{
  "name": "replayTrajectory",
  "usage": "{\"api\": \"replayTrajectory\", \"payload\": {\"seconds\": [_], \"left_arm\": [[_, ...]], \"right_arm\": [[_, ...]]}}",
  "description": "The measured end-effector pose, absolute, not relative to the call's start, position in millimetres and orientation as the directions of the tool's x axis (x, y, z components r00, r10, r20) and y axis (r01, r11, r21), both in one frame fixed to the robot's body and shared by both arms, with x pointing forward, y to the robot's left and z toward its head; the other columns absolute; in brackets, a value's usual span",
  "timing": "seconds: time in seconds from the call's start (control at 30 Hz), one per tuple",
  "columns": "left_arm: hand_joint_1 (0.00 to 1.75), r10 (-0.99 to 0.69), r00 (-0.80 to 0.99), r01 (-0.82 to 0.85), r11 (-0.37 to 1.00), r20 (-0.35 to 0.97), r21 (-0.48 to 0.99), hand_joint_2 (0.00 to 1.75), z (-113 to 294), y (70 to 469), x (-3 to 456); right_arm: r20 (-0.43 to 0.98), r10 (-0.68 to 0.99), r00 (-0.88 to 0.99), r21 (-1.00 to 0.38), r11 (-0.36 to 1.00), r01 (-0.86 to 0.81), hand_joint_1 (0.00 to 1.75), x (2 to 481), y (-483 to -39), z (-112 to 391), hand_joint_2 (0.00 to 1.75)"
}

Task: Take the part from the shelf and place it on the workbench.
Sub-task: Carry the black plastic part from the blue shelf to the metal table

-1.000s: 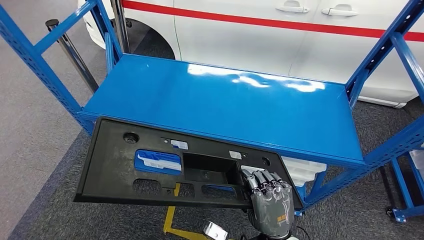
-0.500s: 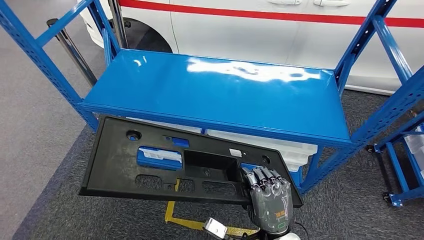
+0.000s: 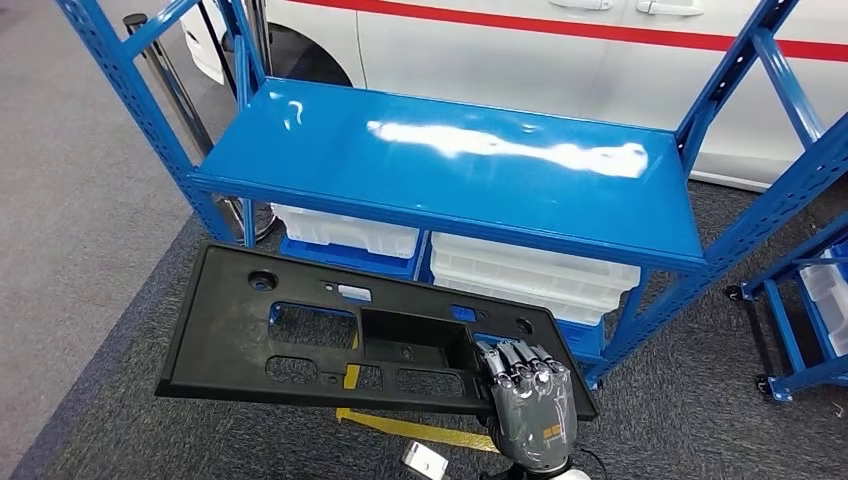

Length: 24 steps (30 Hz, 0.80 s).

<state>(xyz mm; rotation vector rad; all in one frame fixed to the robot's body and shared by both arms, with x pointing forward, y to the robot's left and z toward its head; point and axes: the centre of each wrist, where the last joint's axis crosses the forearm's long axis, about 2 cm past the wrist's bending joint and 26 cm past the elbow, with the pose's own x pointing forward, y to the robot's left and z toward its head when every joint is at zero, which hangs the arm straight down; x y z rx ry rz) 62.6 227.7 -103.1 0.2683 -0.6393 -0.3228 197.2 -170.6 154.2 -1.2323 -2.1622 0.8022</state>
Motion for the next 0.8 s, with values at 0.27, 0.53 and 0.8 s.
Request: {"api": "replayTrajectory", "payload": {"seconds": [0.27, 0.53, 0.8], "left_arm": [[0.00, -0.378, 0.755, 0.215, 0.915, 0.536, 0.342, 1.75, -103.1, 227.7, 62.4], [0.00, -0.378, 0.757, 0.216, 0.914, 0.533, 0.342, 1.75, -103.4, 228.2, 60.7], [0.00, -0.380, 0.754, 0.215, 0.913, 0.535, 0.346, 1.75, -103.3, 229.1, 62.6]], "right_arm": [[0.145, 0.882, -0.448, -0.716, 0.406, 0.568, 1.75, 197.4, -171.7, 152.1, 1.75], [0.145, 0.883, -0.447, -0.717, 0.405, 0.568, 1.75, 197.4, -172.1, 151.9, 1.75], [0.139, 0.881, -0.453, -0.716, 0.406, 0.569, 1.75, 197.1, -172.4, 152.2, 1.75]]}}
